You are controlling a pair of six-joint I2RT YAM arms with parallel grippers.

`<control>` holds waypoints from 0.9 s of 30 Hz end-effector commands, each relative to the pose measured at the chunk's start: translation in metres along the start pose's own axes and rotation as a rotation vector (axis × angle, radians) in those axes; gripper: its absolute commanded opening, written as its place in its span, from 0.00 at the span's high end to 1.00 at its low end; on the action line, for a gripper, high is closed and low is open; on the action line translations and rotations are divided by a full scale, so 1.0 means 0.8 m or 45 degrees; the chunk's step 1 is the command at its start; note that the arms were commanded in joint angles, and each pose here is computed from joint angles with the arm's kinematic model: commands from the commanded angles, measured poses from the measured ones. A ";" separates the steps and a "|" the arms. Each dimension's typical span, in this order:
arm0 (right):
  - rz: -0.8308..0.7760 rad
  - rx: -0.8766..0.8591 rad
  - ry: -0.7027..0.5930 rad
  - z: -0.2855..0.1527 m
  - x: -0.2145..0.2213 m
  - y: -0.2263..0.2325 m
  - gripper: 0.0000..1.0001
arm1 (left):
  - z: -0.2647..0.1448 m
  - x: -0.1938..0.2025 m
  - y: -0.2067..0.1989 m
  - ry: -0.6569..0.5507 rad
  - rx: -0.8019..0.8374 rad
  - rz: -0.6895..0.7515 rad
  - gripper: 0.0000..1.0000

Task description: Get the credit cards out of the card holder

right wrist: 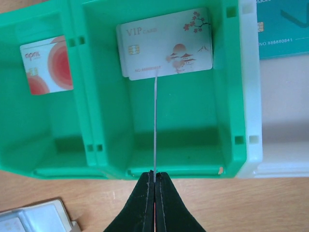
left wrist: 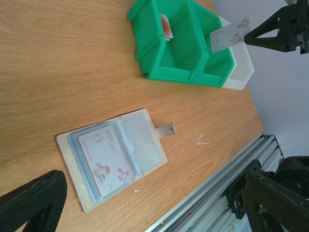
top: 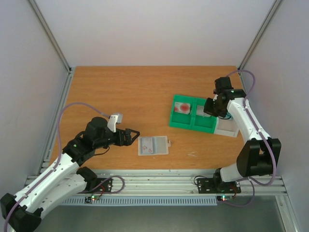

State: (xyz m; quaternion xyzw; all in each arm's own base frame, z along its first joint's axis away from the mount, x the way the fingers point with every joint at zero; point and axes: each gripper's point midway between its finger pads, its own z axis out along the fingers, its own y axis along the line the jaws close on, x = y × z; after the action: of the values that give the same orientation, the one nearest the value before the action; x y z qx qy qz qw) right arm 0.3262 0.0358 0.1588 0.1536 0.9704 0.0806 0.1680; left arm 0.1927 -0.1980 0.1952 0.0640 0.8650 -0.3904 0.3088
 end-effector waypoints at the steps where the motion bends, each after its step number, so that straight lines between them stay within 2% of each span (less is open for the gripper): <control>1: 0.016 -0.103 -0.004 0.008 -0.027 0.008 0.99 | -0.004 -0.009 -0.009 -0.022 0.021 0.043 0.01; 10: 0.011 -0.144 -0.011 0.030 -0.058 0.005 0.99 | -0.001 -0.013 -0.010 -0.025 0.020 0.032 0.01; 20: -0.018 -0.303 0.020 0.051 -0.063 0.030 0.99 | 0.007 -0.012 -0.007 -0.017 0.023 -0.002 0.01; 27: -0.035 -0.302 0.045 0.074 -0.063 0.028 0.99 | 0.014 -0.009 -0.003 0.000 0.017 -0.023 0.01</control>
State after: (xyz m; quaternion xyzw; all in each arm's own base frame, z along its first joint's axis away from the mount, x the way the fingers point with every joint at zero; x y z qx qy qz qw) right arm 0.3879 0.0446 0.1260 0.1336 0.9605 0.1850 0.1590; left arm 0.1965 -0.2014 0.1844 0.0579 0.8746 -0.3841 0.2903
